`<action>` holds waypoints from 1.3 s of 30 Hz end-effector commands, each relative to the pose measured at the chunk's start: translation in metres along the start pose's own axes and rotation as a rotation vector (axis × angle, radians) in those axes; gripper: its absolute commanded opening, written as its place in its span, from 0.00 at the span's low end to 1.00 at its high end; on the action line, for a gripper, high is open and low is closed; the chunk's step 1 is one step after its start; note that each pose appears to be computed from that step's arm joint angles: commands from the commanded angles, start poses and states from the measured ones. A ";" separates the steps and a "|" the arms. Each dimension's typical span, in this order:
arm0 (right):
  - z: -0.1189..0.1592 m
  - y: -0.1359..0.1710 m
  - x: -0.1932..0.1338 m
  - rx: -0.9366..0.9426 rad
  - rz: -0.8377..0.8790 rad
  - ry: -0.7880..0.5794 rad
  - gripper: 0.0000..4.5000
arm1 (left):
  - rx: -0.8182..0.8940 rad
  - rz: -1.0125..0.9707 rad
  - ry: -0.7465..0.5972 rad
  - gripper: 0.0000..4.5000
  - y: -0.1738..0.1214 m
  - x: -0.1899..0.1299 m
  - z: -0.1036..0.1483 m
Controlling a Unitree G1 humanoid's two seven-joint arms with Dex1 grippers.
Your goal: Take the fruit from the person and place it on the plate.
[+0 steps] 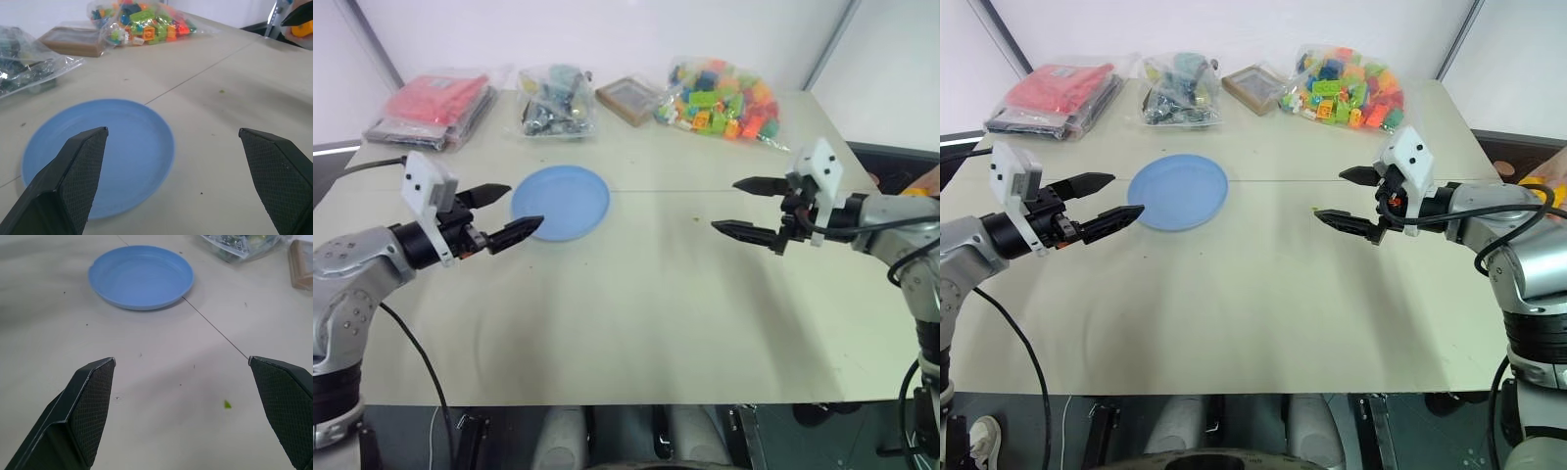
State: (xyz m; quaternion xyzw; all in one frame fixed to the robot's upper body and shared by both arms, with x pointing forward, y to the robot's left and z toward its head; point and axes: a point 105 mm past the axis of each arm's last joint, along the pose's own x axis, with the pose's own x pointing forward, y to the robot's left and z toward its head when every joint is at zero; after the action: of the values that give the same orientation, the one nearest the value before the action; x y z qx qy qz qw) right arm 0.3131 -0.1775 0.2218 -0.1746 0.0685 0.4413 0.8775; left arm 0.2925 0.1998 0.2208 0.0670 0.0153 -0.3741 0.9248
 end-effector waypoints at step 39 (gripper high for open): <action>0.003 -0.005 -0.018 -0.029 -0.060 -0.020 0.99 | 0.062 -0.024 -0.059 1.00 -0.006 0.008 0.016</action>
State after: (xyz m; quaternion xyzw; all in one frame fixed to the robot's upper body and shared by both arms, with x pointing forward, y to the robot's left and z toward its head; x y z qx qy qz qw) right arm 0.3088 -0.1917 0.2148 -0.1681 0.0767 0.4225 0.8873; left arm 0.2949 0.1928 0.2248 0.0714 0.0015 -0.3813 0.9217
